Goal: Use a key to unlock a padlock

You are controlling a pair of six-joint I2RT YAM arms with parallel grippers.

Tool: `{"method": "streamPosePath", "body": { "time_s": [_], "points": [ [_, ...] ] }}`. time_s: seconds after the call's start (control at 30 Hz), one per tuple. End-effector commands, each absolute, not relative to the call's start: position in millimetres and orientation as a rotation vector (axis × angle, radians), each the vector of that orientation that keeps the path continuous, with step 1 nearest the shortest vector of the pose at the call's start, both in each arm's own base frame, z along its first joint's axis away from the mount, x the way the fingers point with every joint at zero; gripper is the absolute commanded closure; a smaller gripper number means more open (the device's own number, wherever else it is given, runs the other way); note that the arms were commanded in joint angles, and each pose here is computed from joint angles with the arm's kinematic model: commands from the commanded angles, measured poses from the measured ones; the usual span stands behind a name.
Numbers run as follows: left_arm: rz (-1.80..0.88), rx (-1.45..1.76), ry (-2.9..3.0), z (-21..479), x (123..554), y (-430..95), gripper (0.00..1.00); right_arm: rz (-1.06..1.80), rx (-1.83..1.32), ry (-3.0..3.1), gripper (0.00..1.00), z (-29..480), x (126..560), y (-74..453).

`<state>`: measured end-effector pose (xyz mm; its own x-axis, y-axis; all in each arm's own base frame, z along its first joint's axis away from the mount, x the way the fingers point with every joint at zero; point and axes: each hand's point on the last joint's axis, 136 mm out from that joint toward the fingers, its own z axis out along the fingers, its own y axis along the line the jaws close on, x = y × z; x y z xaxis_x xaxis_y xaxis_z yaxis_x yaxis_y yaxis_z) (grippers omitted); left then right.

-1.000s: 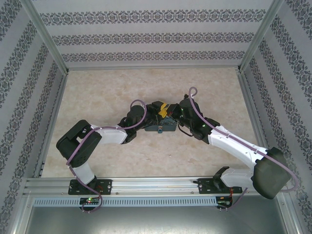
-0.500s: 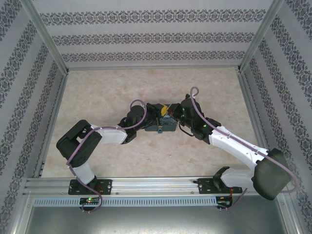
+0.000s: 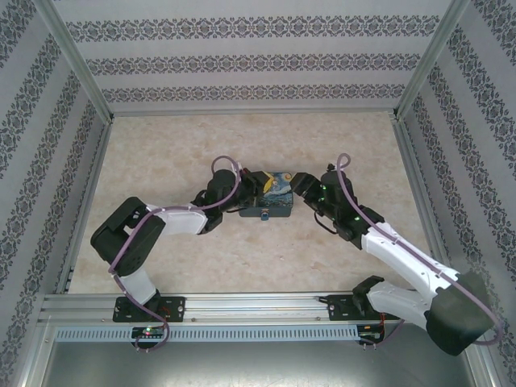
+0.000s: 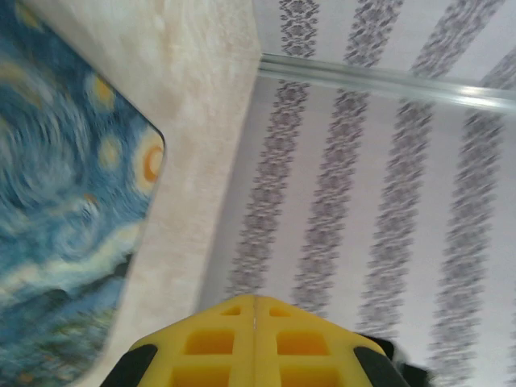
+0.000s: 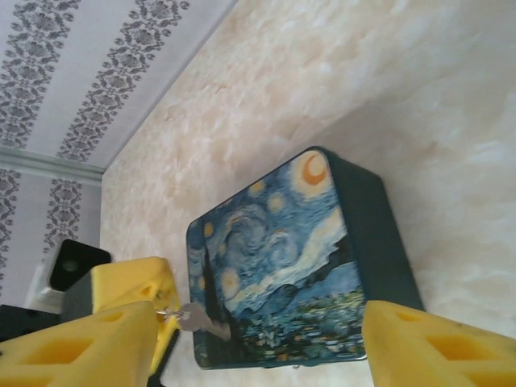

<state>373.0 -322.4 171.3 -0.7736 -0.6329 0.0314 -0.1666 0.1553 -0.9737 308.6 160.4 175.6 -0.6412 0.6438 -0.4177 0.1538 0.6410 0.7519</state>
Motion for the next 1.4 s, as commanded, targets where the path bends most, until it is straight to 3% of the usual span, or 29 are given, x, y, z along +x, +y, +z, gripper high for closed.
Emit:
{"method": "streamPosePath", "body": {
  "time_s": [0.0,0.2,0.57,1.03,1.37],
  "points": [
    [-1.434,-0.246,2.12,206,364,-323,1.0,0.986,0.483,2.233,0.3,172,300,168],
    [-1.182,0.122,2.077,233,359,-316,1.0,1.145,0.286,2.211,0.31,198,307,195],
    [-1.092,0.276,1.88,302,358,-310,1.0,1.27,0.146,2.072,0.37,263,320,216],
    [-1.233,0.109,1.731,332,365,-306,1.0,1.464,0.065,1.818,0.48,312,329,232],
    [-1.348,-0.019,1.648,340,368,-302,1.0,1.485,0.089,1.748,0.49,323,337,234]
  ]
}}
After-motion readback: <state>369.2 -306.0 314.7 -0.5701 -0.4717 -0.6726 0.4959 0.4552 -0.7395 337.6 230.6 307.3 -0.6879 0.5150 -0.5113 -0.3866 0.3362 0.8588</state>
